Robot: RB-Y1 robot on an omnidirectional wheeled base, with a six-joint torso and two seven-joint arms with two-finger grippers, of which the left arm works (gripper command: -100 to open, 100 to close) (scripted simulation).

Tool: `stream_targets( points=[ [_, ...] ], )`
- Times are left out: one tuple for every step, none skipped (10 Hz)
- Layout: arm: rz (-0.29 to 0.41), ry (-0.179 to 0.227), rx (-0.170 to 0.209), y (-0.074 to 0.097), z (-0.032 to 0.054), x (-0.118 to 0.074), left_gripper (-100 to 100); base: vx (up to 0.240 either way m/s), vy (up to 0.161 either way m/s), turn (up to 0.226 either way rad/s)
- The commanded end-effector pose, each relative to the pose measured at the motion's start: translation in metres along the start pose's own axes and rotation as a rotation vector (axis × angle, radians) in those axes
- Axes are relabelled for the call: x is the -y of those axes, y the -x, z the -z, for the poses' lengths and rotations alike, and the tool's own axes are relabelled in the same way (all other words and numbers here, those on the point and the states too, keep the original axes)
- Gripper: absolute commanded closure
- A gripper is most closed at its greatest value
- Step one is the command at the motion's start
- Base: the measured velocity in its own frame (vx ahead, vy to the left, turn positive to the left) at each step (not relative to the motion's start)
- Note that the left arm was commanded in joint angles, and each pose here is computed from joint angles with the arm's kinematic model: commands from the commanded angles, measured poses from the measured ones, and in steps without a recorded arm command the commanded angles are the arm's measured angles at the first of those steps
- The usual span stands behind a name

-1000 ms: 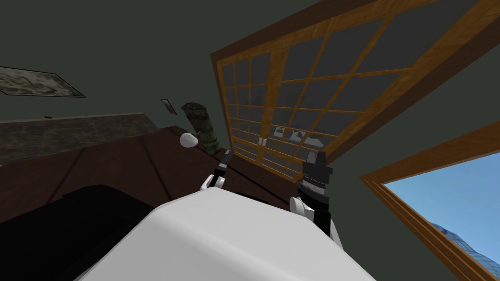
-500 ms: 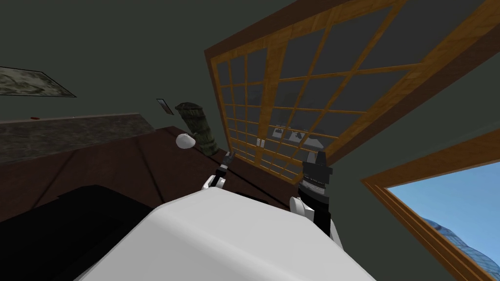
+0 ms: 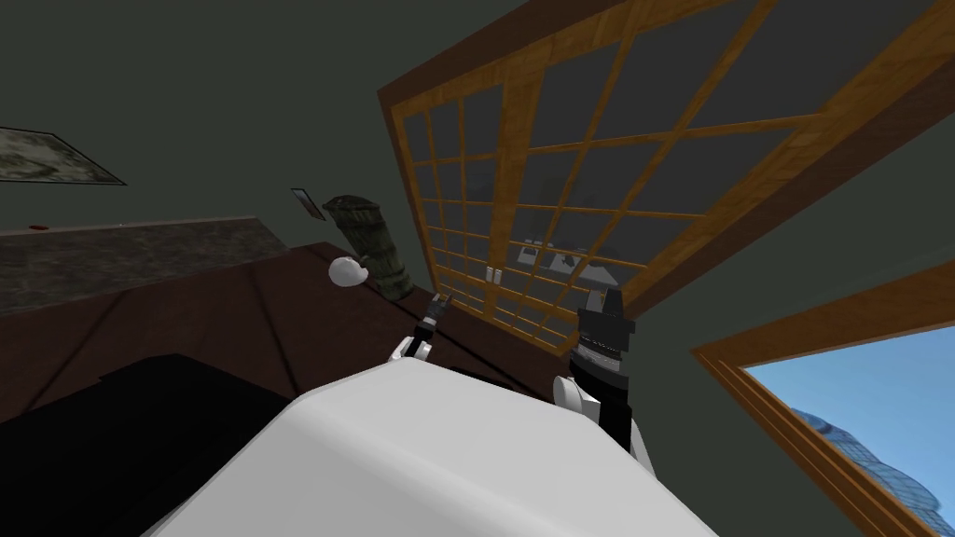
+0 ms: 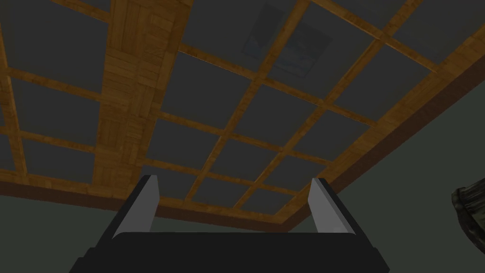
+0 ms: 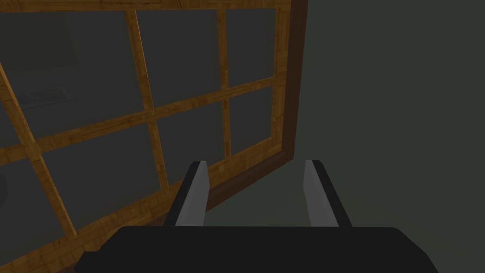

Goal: Pull the door open

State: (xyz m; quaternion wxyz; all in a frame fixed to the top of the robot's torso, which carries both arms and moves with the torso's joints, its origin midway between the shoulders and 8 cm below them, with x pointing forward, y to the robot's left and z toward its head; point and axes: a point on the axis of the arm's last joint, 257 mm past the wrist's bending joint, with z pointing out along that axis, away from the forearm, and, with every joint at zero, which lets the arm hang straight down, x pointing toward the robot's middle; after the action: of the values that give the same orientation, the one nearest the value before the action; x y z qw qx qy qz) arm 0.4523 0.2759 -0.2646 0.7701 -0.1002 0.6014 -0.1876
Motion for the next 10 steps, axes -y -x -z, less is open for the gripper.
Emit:
stream_targets(
  points=[
    [-0.038, 0.003, -0.021, -0.011, 0.0023, 0.000, -100, 0.096, -0.038, -0.021],
    [-0.059, 0.004, -0.034, -0.017, 0.0034, -0.001, -100, 0.090, -0.024, -0.019],
    [-0.078, 0.005, -0.046, -0.024, 0.0045, -0.002, -100, 0.097, -0.033, -0.022],
    [-0.098, 0.006, -0.059, -0.030, 0.0057, -0.003, -100, 0.116, -0.054, -0.018],
    [-0.117, 0.006, -0.071, -0.037, 0.0070, -0.003, -100, 0.124, -0.046, -0.015],
    [-0.136, 0.006, -0.084, -0.043, 0.0084, -0.004, -100, 0.118, -0.037, -0.020],
    [-0.155, 0.005, -0.097, -0.050, 0.0098, -0.004, -100, 0.102, -0.045, -0.021],
    [-0.171, 0.004, -0.108, -0.055, 0.0110, -0.004, -100, 0.101, -0.039, -0.020],
    [-0.186, 0.003, -0.119, -0.061, 0.0123, -0.004, -100, 0.091, -0.020, -0.013],
    [-0.202, 0.002, -0.131, -0.067, 0.0136, -0.003, -100, 0.089, -0.031, -0.020]
  ],
)
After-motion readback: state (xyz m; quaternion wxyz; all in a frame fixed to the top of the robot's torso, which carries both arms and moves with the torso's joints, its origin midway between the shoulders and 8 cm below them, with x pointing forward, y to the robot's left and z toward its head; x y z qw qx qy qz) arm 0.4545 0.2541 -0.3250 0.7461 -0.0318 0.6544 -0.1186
